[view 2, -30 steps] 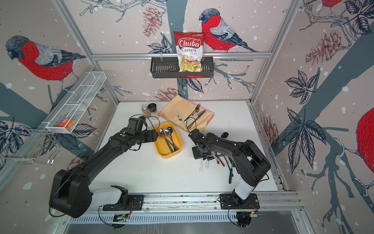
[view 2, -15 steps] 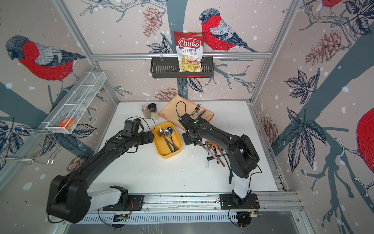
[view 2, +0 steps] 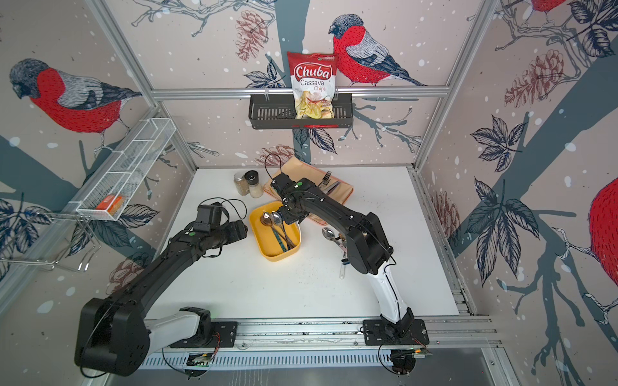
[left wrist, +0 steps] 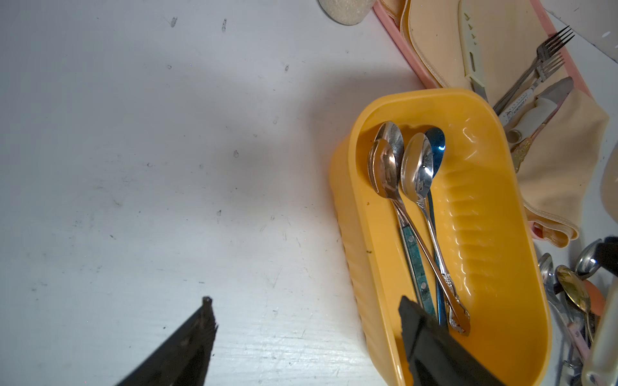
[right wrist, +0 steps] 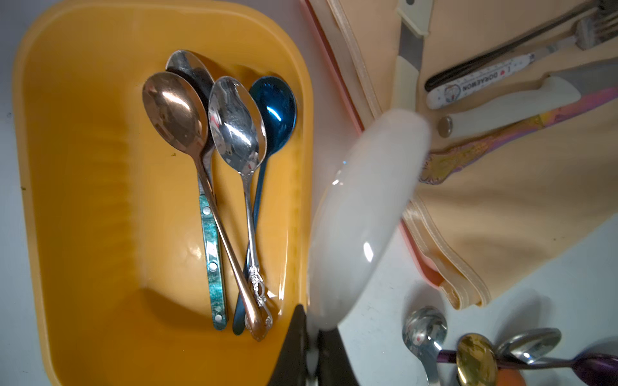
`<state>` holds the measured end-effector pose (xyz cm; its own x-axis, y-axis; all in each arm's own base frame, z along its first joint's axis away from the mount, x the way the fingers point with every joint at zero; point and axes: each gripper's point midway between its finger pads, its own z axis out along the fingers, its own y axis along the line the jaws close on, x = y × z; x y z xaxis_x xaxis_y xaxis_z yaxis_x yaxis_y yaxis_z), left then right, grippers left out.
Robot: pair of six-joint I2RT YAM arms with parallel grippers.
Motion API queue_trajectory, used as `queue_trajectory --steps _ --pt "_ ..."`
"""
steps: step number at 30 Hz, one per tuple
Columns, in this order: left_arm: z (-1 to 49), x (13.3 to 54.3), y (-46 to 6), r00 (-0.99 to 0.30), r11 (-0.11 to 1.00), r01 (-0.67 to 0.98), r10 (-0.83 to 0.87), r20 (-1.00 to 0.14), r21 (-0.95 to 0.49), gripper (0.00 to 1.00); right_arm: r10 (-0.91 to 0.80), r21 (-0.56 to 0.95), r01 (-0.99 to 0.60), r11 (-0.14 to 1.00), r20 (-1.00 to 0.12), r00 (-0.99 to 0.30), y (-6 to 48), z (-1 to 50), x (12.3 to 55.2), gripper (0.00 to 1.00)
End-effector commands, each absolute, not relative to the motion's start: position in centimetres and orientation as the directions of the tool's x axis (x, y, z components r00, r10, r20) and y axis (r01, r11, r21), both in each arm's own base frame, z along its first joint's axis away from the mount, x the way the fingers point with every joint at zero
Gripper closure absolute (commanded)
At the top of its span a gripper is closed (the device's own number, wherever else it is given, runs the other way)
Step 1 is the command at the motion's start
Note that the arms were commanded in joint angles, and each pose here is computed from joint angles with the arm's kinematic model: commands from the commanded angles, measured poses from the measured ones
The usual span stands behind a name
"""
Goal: Put the spoon into the storage box
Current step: Place the spoon in the storage box.
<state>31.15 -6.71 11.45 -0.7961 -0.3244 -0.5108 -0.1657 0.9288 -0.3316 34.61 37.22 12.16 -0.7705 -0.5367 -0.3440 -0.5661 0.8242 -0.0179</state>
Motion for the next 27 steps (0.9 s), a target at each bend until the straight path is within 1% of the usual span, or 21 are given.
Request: queue_trajectory --steps 1,12,21,27 --pt "11.7 31.4 -6.7 -0.784 0.923 -0.168 -0.337 -0.52 -0.345 0.12 -0.56 -0.028 -0.584 0.811 -0.327 -0.762 37.9 11.9 34.4 0.95" --pt "11.5 31.4 -6.7 -0.789 0.924 -0.171 -0.336 -0.515 -0.342 0.12 -0.57 -0.086 -0.574 0.814 -0.305 -0.763 38.7 8.9 35.3 0.95" --pt "11.6 31.5 -6.6 -0.788 0.926 -0.169 -0.333 -0.518 -0.338 0.12 -0.6 -0.103 -0.599 0.794 -0.286 -0.747 39.9 6.8 35.5 0.95" --pt "11.4 31.6 -6.6 -0.792 0.927 -0.17 -0.33 -0.513 -0.333 0.12 -0.624 -0.165 -0.602 0.781 -0.259 -0.738 39.6 5.1 35.6 0.93"
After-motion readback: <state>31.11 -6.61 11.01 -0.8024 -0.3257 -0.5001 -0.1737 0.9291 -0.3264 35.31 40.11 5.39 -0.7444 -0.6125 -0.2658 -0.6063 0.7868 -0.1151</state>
